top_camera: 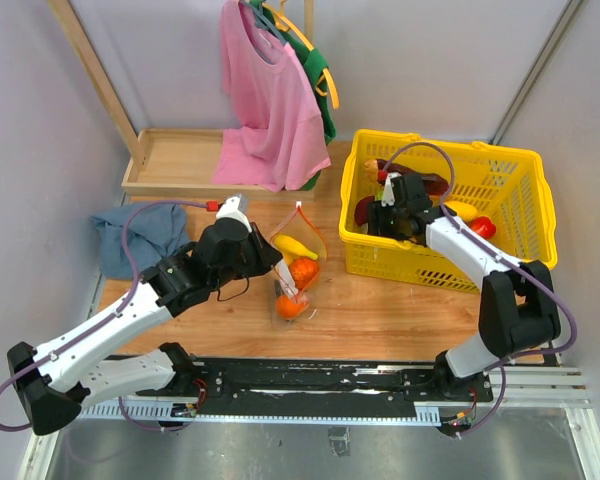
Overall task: Place the food in the zip-top bag and seal the zipper
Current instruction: Pick up the fake vegetable from the bin.
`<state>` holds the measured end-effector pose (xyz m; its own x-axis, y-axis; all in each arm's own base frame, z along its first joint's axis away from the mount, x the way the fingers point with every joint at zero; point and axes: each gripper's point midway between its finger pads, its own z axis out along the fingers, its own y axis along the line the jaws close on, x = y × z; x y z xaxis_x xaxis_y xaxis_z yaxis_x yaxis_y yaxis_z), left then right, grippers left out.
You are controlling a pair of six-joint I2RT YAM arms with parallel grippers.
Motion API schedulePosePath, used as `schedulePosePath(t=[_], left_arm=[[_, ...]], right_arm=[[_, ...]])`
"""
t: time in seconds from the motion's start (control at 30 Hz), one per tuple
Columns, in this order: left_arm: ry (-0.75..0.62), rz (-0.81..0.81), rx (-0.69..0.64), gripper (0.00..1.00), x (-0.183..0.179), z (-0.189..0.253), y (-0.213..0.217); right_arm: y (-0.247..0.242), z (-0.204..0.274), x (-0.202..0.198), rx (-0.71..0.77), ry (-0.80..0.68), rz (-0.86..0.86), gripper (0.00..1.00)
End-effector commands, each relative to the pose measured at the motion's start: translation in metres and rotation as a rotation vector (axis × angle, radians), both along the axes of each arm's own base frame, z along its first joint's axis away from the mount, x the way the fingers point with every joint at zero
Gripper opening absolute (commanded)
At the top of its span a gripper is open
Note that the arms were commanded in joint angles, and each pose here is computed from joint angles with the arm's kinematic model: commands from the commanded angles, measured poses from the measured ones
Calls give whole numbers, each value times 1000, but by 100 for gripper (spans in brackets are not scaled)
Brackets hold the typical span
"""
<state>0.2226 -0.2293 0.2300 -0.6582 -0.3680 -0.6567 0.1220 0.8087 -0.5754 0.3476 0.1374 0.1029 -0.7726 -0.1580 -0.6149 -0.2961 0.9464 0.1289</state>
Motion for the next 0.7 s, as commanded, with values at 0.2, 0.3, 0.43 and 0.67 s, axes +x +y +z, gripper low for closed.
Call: schedulePosePath(t=[0.2,0.3,0.43,0.67], left_arm=[[-20,-2,-3,0,6,1,-4],[-22,0,-2,0,6,2,-3],[-21,0,2,0,6,0,-3],[-20,0,0,0,7,0,-4]], right_arm=[[1,-40,26,45,-4,-60,57],[-2,-53,27,34,8,-72,56],[0,-66,29,45,18,-54,54],[5,-71,31,71,0,-8,34]])
